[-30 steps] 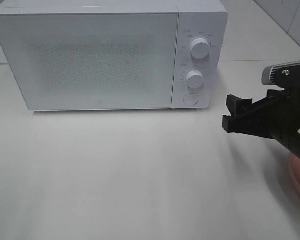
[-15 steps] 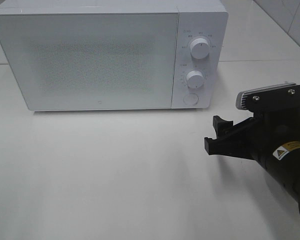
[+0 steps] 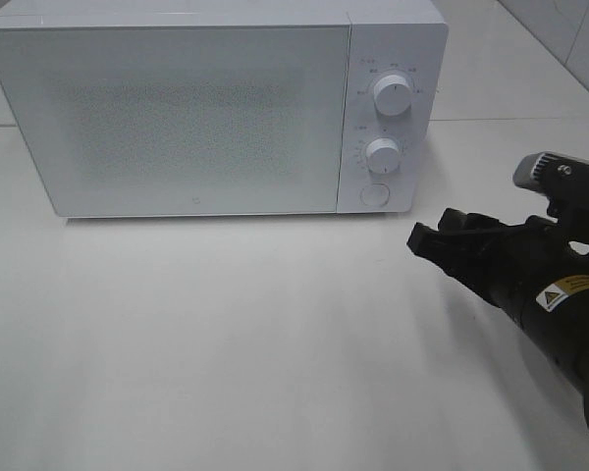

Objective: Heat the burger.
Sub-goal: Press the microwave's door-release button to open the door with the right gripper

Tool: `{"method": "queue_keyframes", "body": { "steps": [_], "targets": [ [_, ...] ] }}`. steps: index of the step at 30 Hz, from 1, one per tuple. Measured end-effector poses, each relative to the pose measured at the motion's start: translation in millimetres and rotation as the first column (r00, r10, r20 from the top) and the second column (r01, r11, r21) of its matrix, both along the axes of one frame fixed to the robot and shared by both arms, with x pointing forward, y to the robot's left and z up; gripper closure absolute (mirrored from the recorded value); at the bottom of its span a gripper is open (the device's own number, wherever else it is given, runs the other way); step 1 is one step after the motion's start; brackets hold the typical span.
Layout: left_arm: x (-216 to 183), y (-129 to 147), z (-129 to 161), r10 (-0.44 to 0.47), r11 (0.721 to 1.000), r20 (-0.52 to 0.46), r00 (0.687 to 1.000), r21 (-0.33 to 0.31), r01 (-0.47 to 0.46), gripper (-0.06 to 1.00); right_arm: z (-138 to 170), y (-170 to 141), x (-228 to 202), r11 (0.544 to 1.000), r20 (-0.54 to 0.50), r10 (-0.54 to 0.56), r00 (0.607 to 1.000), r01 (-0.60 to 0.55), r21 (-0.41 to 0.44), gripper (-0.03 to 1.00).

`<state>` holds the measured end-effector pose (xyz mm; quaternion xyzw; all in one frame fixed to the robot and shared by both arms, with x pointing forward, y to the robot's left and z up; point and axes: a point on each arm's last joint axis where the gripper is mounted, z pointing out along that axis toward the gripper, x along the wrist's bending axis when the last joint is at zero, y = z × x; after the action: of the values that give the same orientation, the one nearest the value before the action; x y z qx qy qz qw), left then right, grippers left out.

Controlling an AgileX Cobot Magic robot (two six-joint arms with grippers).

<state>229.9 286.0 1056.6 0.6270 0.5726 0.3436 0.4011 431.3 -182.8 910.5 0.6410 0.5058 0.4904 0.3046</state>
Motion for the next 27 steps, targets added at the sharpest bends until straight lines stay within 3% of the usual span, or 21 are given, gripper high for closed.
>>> {"method": "queue_keyframes", "body": {
  "steps": [1, 3, 4, 5, 6, 7, 9, 10, 11, 12, 13, 14, 15, 17, 20, 21, 22, 27],
  "targets": [
    [0.0, 0.0, 0.0, 0.0, 1.0, 0.0, 1.0, 0.0, 0.0, -0.05, 0.0, 0.0, 0.0, 1.0, 0.0, 0.0, 1.0, 0.0, 0.0, 0.54],
    [0.0, 0.0, 0.0, 0.0, 1.0, 0.0, 1.0, 0.0, 0.0, -0.05, 0.3, -0.1, 0.1, 0.989, -0.016, -0.05, 0.999, 0.051, 0.141, 0.65],
    [0.0, 0.0, 0.0, 0.0, 1.0, 0.0, 1.0, 0.0, 0.0, -0.05, 0.3, -0.1, 0.1, 0.989, -0.016, -0.05, 0.999, 0.051, 0.141, 0.65],
    [0.0, 0.0, 0.0, 0.0, 1.0, 0.0, 1.0, 0.0, 0.0, -0.05, 0.6, -0.1, 0.2, 0.965, -0.032, -0.086, 0.996, 0.091, 0.248, 0.72],
    [0.0, 0.0, 0.0, 0.0, 1.0, 0.0, 1.0, 0.0, 0.0, -0.05, 0.9, -0.2, 0.3, 0.95, -0.038, -0.101, 0.994, 0.108, 0.293, 0.75],
    [0.0, 0.0, 0.0, 0.0, 1.0, 0.0, 1.0, 0.0, 0.0, -0.05, 0.9, -0.2, 0.3, 0.95, -0.038, -0.101, 0.994, 0.108, 0.293, 0.75],
    [0.0, 0.0, 0.0, 0.0, 1.0, 0.0, 1.0, 0.0, 0.0, -0.05, 1.3, -0.2, 0.5, 0.849, -0.088, -0.165, 0.982, 0.187, 0.495, 0.83],
    [0.0, 0.0, 0.0, 0.0, 1.0, 0.0, 1.0, 0.0, 0.0, -0.05, 1.3, -0.2, 0.5, 0.849, -0.088, -0.165, 0.982, 0.187, 0.495, 0.83],
    [0.0, 0.0, 0.0, 0.0, 1.0, 0.0, 1.0, 0.0, 0.0, -0.05, 1.6, -0.3, 0.6, 0.804, -0.106, -0.183, 0.977, 0.211, 0.556, 0.85],
    [0.0, 0.0, 0.0, 0.0, 1.0, 0.0, 1.0, 0.0, 0.0, -0.05, 1.6, -0.3, 0.6, 0.804, -0.106, -0.183, 0.977, 0.211, 0.556, 0.85],
    [0.0, 0.0, 0.0, 0.0, 1.0, 0.0, 1.0, 0.0, 0.0, -0.05, 1.9, -0.3, 0.7, 0.737, -0.133, -0.204, 0.97, 0.241, 0.631, 0.88],
    [0.0, 0.0, 0.0, 0.0, 1.0, 0.0, 1.0, 0.0, 0.0, -0.05, 1.9, -0.3, 0.7, 0.702, -0.147, -0.212, 0.966, 0.256, 0.665, 0.9],
    [0.0, 0.0, 0.0, 0.0, 1.0, 0.0, 1.0, 0.0, 0.0, -0.05, 1.9, -0.3, 0.7, 0.702, -0.147, -0.212, 0.966, 0.256, 0.665, 0.9],
    [0.0, 0.0, 0.0, 0.0, 1.0, 0.0, 1.0, 0.0, 0.0, -0.05, 2.2, -0.4, 0.8, 0.582, -0.194, -0.235, 0.953, 0.297, 0.757, 0.96],
    [0.0, 0.0, 0.0, 0.0, 1.0, 0.0, 1.0, 0.0, 0.0, -0.05, 2.2, -0.4, 0.8, 0.55, -0.206, -0.239, 0.949, 0.307, 0.776, 0.96],
    [0.0, 0.0, 0.0, 0.0, 1.0, 0.0, 1.0, 0.0, 0.0, -0.05, 2.2, -0.4, 0.8, 0.494, -0.227, -0.244, 0.943, 0.323, 0.807, 0.96],
    [0.0, 0.0, 0.0, 0.0, 1.0, 0.0, 1.0, 0.0, 0.0, -0.05, 2.2, -0.4, 0.8, 0.474, -0.235, -0.246, 0.94, 0.328, 0.817, 0.96],
    [0.0, 0.0, 0.0, 0.0, 1.0, 0.0, 1.0, 0.0, 0.0, -0.05, 1.2, -0.2, 0.4, 0.444, -0.257, -0.246, 0.934, 0.345, 0.827, 0.96]
  ]
}}
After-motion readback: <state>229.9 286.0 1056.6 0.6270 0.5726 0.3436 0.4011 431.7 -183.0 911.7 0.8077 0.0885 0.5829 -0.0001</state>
